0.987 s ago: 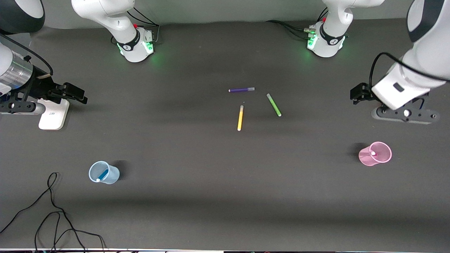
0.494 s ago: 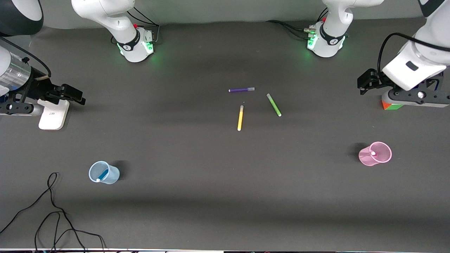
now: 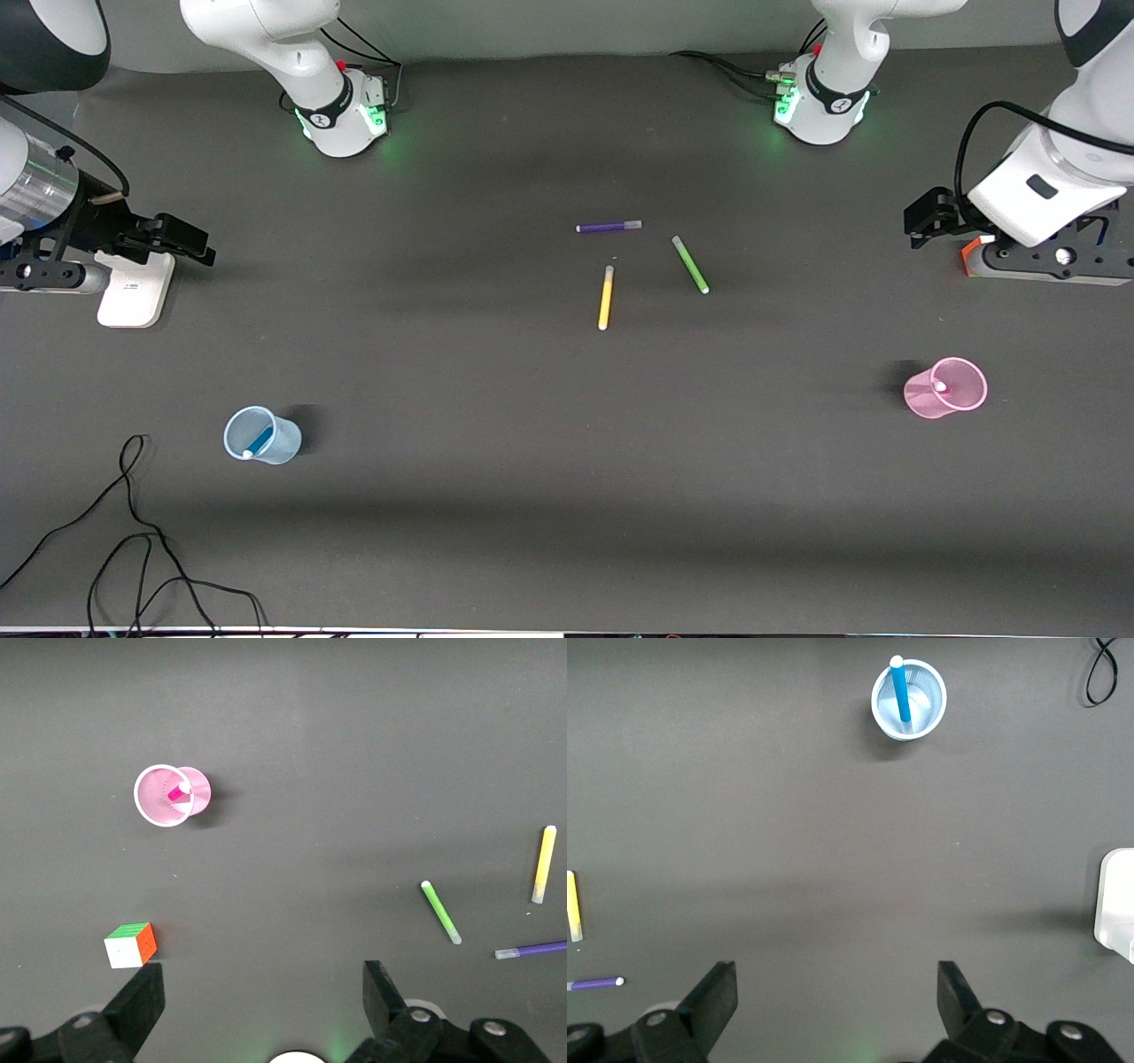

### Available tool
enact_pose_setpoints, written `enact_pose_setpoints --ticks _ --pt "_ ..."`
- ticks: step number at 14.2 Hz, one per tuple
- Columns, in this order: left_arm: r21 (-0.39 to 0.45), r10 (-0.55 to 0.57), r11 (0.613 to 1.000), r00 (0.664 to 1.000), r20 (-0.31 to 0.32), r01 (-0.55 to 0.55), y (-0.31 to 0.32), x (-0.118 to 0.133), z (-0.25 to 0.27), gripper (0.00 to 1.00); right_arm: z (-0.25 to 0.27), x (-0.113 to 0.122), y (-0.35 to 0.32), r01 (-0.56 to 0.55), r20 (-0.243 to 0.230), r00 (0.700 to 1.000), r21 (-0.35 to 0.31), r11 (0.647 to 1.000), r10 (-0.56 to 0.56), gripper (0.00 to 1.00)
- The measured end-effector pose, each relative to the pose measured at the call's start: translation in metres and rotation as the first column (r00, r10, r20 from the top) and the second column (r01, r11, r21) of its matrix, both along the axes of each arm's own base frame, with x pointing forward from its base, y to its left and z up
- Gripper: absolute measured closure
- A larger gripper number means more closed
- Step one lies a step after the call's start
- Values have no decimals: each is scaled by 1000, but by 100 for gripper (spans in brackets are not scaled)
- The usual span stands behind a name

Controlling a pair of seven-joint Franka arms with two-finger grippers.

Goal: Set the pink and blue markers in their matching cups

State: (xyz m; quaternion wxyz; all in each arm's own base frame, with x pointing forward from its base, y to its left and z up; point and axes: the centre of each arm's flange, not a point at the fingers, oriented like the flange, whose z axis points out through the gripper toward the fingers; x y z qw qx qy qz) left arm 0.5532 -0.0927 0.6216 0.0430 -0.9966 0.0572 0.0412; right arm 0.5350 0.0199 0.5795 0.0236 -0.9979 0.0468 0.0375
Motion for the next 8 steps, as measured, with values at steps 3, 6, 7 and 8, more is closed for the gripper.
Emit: enact_pose_setpoints --ticks 3,6,7,8 --pt "0 10 1000 1000 -2 -10 6 2 -1 0 0 0 0 -1 1 1000 0 1000 1 0" --pt "0 10 1000 1000 -4 -10 6 2 -2 0 0 0 1 -2 1 1000 0 1000 2 0" --pt "0 10 1000 1000 -4 -10 6 2 -2 0 0 0 1 -2 2 1000 0 1000 2 0" --pt "0 10 1000 1000 -4 -10 5 2 -2 0 1 1 1 -2 6 1000 0 1000 2 0"
